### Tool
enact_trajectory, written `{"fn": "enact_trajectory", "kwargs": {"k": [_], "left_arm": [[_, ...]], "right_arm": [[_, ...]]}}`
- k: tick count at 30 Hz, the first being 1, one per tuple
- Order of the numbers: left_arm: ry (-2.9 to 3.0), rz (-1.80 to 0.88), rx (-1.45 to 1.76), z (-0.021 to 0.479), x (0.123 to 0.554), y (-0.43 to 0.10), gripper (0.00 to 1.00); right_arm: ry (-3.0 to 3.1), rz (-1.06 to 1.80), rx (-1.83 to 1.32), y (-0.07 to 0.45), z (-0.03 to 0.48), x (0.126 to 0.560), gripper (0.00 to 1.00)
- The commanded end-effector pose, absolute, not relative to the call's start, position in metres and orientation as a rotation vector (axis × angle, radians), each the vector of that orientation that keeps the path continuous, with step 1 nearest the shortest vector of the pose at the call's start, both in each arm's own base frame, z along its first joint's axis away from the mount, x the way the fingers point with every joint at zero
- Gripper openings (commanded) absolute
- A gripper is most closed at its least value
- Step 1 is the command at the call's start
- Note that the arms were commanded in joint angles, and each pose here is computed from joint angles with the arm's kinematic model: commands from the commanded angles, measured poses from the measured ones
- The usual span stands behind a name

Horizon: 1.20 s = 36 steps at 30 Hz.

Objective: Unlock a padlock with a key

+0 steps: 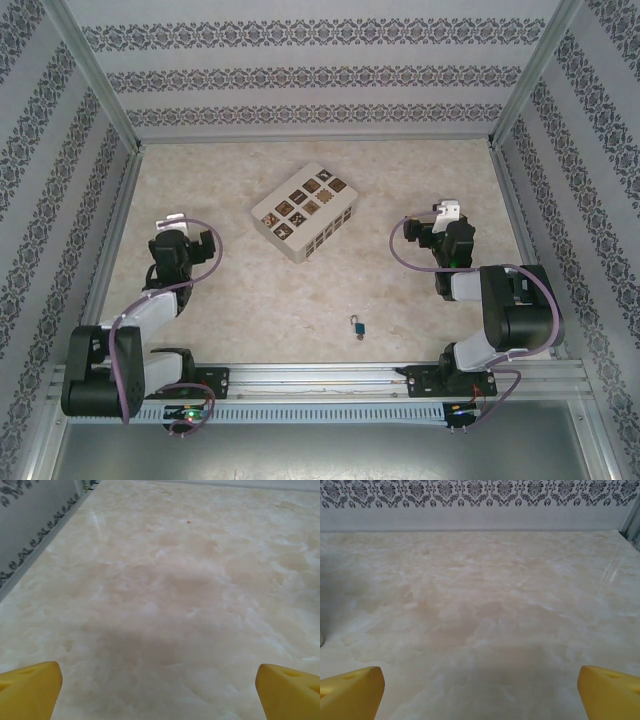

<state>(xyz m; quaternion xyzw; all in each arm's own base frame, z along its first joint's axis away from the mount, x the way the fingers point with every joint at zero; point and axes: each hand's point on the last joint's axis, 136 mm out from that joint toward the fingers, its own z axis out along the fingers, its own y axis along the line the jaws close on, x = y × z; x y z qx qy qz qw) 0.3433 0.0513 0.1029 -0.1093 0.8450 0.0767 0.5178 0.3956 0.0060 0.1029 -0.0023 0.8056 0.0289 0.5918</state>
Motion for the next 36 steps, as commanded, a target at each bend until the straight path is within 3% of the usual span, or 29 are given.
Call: {"fn": "enact_trajectory", "kwargs": {"k": [1,14,36], "left_arm": [[1.913,0.129,-0.202,0.123,0.363,0.046,0.99],[1.847,-0.039,-0.071,0.099,0.389,0.016,0.99],[1.884,-0.006,-0.081,0.089,0.397,0.018,0.99]], "right_arm": [[1.864,0.069,0.011,0.004,0.106,0.399,0.98],[1.865,0.068,0.011,0.005,0.106,0.399,0.98],[1.865,0.069,0.012,0.005,0.106,0.399,0.98]]}}
